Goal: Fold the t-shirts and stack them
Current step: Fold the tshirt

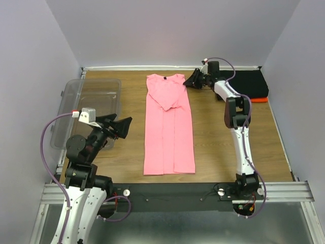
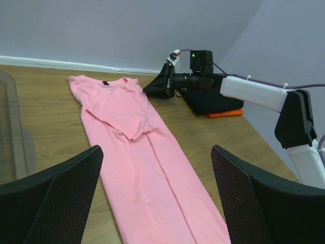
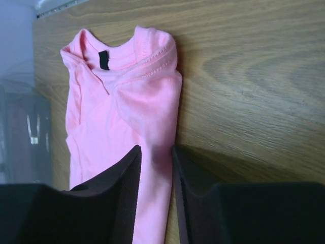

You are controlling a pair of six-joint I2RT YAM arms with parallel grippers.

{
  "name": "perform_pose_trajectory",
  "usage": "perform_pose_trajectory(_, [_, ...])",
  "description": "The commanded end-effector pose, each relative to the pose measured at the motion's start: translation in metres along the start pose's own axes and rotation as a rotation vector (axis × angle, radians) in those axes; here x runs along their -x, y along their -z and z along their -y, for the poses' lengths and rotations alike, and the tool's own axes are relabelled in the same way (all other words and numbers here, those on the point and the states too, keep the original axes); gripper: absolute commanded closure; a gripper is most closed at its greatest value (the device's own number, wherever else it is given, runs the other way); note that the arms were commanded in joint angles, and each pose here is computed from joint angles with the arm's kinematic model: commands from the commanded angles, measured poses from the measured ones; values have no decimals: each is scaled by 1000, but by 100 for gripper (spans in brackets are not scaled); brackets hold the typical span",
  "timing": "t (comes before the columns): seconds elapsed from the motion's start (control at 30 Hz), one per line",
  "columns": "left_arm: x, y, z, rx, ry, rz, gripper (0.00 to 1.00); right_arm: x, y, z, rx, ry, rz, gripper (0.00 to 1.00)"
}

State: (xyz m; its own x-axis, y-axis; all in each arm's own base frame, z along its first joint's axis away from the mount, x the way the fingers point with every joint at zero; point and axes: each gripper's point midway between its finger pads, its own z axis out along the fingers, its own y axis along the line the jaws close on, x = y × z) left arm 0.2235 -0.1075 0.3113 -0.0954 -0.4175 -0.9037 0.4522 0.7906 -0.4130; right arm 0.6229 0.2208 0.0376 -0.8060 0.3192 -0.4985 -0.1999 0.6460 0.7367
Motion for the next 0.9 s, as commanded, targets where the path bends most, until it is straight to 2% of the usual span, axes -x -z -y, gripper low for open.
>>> perform_pose_trajectory(0.0, [-9,4,4,-19,38,-39,5,-38,-18,27,-55,-99,-76,65])
perform_pose_trajectory(0.1, [-8,6,7,-26,52,-31,6,-35,-18,29,-72,-99,-63,79])
perform_pose_trajectory(0.13, [-9,7,8,-32,56,-33,6,-33,-17,28,-77,-94,-56,88])
perform_pose_trajectory(0.2, [-11,6,9,-42,67,-40,6,-29,-16,28,-78,-93,-48,99])
perform_pose_trajectory(0.43, [-50,1,7,-69,189,-167,7,0,9,42,-124,-96,19,99])
perform_pose_trajectory(0.63, [-73,-3,5,-93,227,-259,9,23,28,49,-138,-86,65,99])
perform_pose_trajectory(0.77, [-68,-10,8,-112,163,-304,11,27,30,51,-149,-61,77,99])
perform_pose_trajectory(0.83, [-51,-17,11,-135,69,-283,10,30,32,49,-145,-50,80,99])
perform_pose_trajectory(0.87, [-44,-19,12,-144,20,-270,11,32,32,46,-136,-39,80,95])
